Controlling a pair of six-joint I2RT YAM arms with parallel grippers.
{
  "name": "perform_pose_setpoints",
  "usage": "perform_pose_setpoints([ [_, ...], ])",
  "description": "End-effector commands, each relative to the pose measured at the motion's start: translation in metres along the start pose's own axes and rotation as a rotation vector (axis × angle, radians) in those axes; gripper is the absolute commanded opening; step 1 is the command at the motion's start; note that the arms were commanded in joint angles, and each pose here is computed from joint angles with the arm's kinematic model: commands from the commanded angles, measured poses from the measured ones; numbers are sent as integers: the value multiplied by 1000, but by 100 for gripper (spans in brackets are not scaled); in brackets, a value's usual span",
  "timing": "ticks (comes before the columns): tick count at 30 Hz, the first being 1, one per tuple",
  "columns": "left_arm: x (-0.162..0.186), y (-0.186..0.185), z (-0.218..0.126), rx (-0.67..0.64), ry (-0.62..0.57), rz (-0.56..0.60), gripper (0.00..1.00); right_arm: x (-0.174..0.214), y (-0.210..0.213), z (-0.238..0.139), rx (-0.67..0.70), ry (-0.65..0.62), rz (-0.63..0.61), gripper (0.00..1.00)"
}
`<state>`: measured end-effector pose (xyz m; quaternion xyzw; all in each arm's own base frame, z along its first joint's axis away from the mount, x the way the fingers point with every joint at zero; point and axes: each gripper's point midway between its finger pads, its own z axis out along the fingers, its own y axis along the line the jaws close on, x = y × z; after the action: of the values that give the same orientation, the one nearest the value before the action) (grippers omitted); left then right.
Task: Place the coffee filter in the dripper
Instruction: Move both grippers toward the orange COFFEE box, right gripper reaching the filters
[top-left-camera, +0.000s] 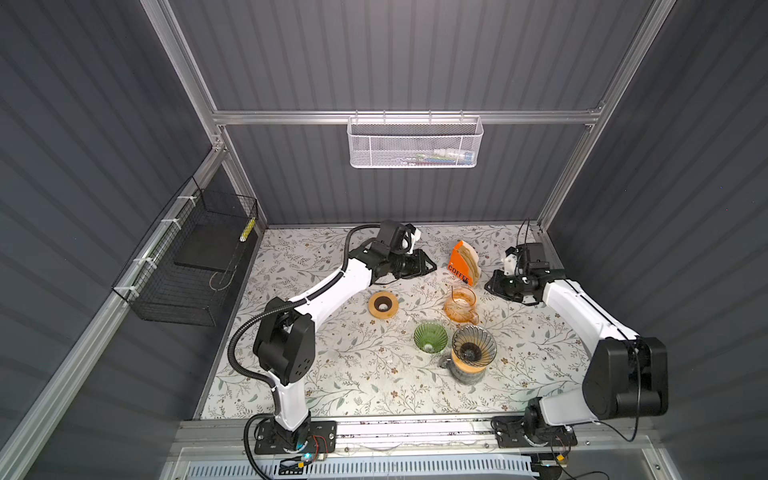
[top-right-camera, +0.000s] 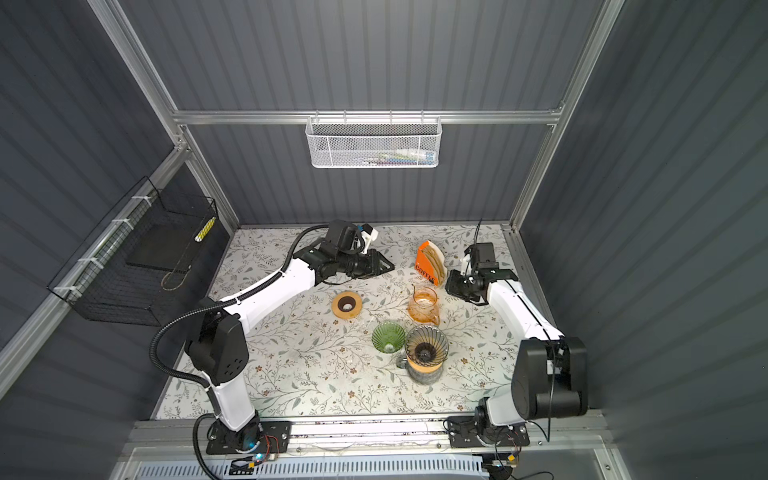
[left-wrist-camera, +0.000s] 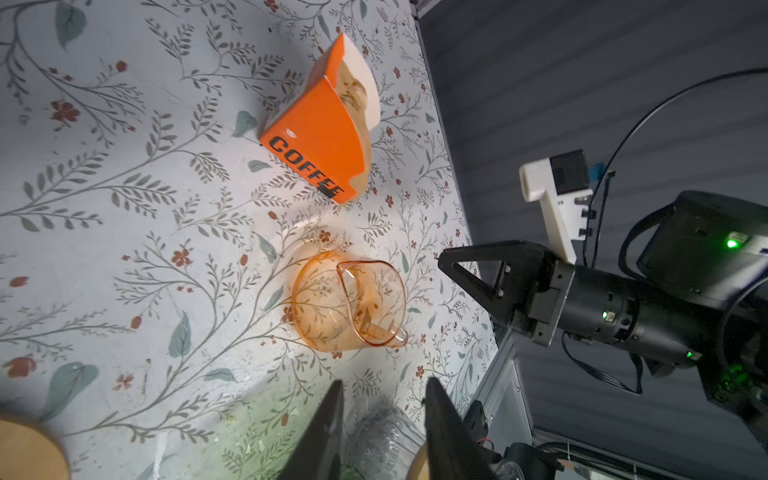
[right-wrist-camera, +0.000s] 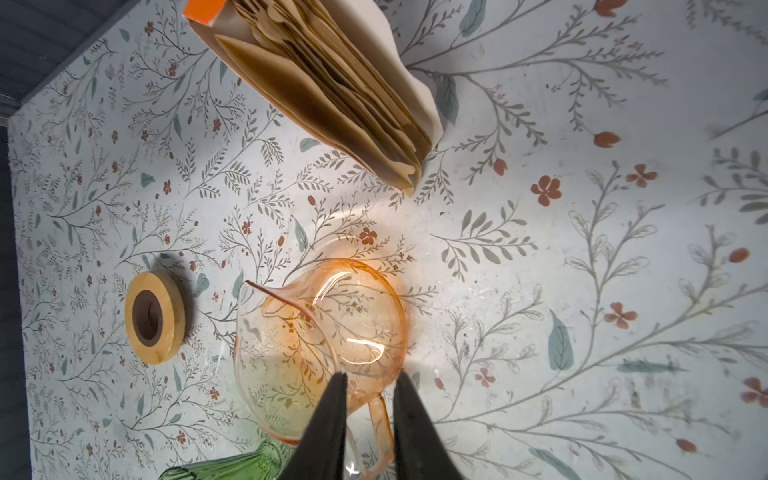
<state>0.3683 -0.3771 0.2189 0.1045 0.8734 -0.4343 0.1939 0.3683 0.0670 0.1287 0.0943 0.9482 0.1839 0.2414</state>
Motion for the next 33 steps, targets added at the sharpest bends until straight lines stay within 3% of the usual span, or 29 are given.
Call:
perform_pose_setpoints([
  [1, -5, -11, 5, 60, 10, 19, 34, -23, 7, 2, -2, -41, -69, 23],
  [19, -6, 20, 17, 43, 12, -34, 33, -37, 10, 66, 85, 66, -178, 18],
  [33, -6, 31, 23, 44, 19, -61, 33, -46, 5, 91, 127, 106, -198, 18],
])
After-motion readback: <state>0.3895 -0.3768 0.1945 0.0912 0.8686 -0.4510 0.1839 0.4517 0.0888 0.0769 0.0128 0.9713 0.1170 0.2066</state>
